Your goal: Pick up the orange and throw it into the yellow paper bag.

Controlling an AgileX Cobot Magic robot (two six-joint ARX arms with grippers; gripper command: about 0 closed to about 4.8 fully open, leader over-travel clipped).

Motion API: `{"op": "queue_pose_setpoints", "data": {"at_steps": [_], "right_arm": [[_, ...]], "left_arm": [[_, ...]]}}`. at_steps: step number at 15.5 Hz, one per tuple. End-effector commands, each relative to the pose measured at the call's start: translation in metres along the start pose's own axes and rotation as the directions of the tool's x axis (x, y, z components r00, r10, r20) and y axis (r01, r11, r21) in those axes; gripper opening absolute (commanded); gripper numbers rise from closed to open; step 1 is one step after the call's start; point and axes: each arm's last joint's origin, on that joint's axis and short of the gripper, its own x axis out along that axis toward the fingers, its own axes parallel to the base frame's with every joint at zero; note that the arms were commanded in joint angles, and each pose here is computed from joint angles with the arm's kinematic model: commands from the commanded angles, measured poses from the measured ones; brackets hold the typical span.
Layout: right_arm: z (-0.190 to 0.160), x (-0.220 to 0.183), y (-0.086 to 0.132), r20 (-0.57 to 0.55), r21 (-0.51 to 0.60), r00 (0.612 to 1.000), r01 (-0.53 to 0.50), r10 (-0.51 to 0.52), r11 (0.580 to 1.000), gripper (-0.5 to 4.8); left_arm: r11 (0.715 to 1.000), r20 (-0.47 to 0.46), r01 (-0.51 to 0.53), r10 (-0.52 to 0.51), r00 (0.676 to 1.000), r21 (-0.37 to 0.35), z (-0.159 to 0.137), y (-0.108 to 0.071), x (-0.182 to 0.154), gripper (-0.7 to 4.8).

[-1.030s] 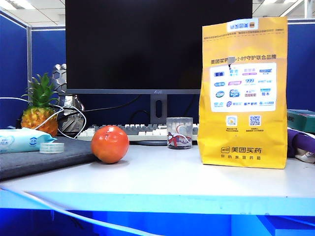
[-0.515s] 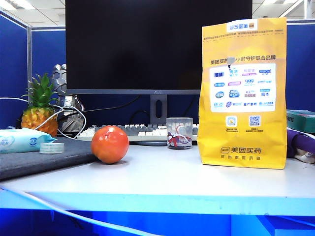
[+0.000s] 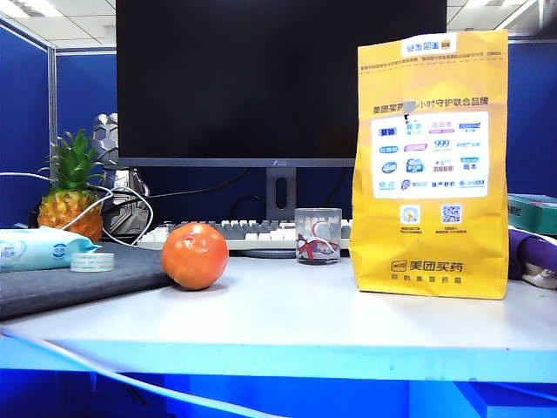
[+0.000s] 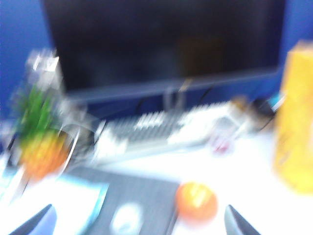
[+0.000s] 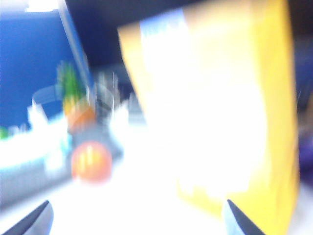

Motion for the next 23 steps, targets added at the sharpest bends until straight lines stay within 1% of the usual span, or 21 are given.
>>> {"op": "queue_pose_setpoints", "data": {"at_steps": [1, 3, 4, 5, 7, 9, 10, 12, 14, 15, 16, 19, 23], "right_arm": [[-0.006, 0.000, -0.003, -0.009, 0.003, 1.000, 0.026, -0.026, 1.000, 4.79], [-0.005, 0.000, -0.004, 0.011, -0.044, 0.997, 0.076, -0.075, 0.996, 4.79], [-0.005, 0.000, -0.005, 0.021, -0.049, 0.995, 0.103, -0.102, 0.993, 4.79], [-0.004, 0.000, -0.005, 0.037, -0.079, 0.991, 0.133, -0.131, 0.988, 4.79], [0.000, 0.000, -0.005, 0.075, -0.145, 0.989, 0.140, -0.130, 0.980, 4.79], [0.003, 0.000, -0.004, 0.108, -0.172, 0.987, 0.139, -0.122, 0.975, 4.79], [0.003, 0.000, -0.004, 0.105, -0.172, 0.987, 0.139, -0.122, 0.975, 4.79], [0.001, 0.000, -0.004, 0.093, -0.170, 0.988, 0.136, -0.121, 0.976, 4.79], [-0.003, 0.000, -0.005, 0.050, -0.153, 0.991, 0.131, -0.124, 0.980, 4.79], [-0.005, 0.000, -0.005, 0.027, -0.090, 0.991, 0.132, -0.130, 0.987, 4.79], [-0.005, 0.000, -0.006, 0.022, -0.052, 0.991, 0.134, -0.133, 0.990, 4.79], [-0.006, 0.000, -0.006, 0.018, -0.050, 0.991, 0.134, -0.133, 0.990, 4.79], [-0.007, 0.000, -0.006, 0.005, -0.050, 0.991, 0.137, -0.137, 0.989, 4.79]], "left_arm": [[0.999, -0.052, -0.037, 0.037, 0.998, 0.006, -0.018, -0.002, 0.003, 4.79], [0.999, -0.084, -0.033, 0.034, 0.996, 0.015, -0.030, -0.003, 0.004, 4.79], [0.999, -0.090, -0.031, 0.033, 0.995, 0.019, -0.034, -0.004, 0.005, 4.79], [1.000, -0.068, -0.014, 0.015, 0.998, 0.018, -0.039, -0.005, 0.006, 4.79], [0.999, -0.011, 0.024, -0.023, 1.000, 0.041, -0.046, -0.008, 0.007, 4.79], [0.997, 0.041, 0.048, -0.050, 0.998, 0.056, -0.050, -0.009, 0.007, 4.79], [0.997, 0.053, 0.054, -0.057, 0.997, 0.056, -0.050, -0.010, 0.007, 4.79], [0.996, 0.052, 0.060, -0.063, 0.997, 0.061, -0.050, -0.010, 0.007, 4.38], [0.996, 0.026, 0.065, -0.067, 0.997, 0.057, -0.053, -0.010, 0.007, 4.38], [0.994, -0.026, 0.083, -0.081, 0.996, 0.067, -0.058, -0.011, 0.007, 4.38], [0.993, -0.071, 0.090, -0.085, 0.994, 0.072, -0.062, -0.012, 0.007, 4.38], [0.991, -0.149, 0.109, -0.096, 0.984, 0.083, -0.070, -0.012, 0.006, 4.38], [0.990, -0.163, 0.112, -0.097, 0.982, 0.085, -0.071, -0.012, 0.006, 4.38]]}}
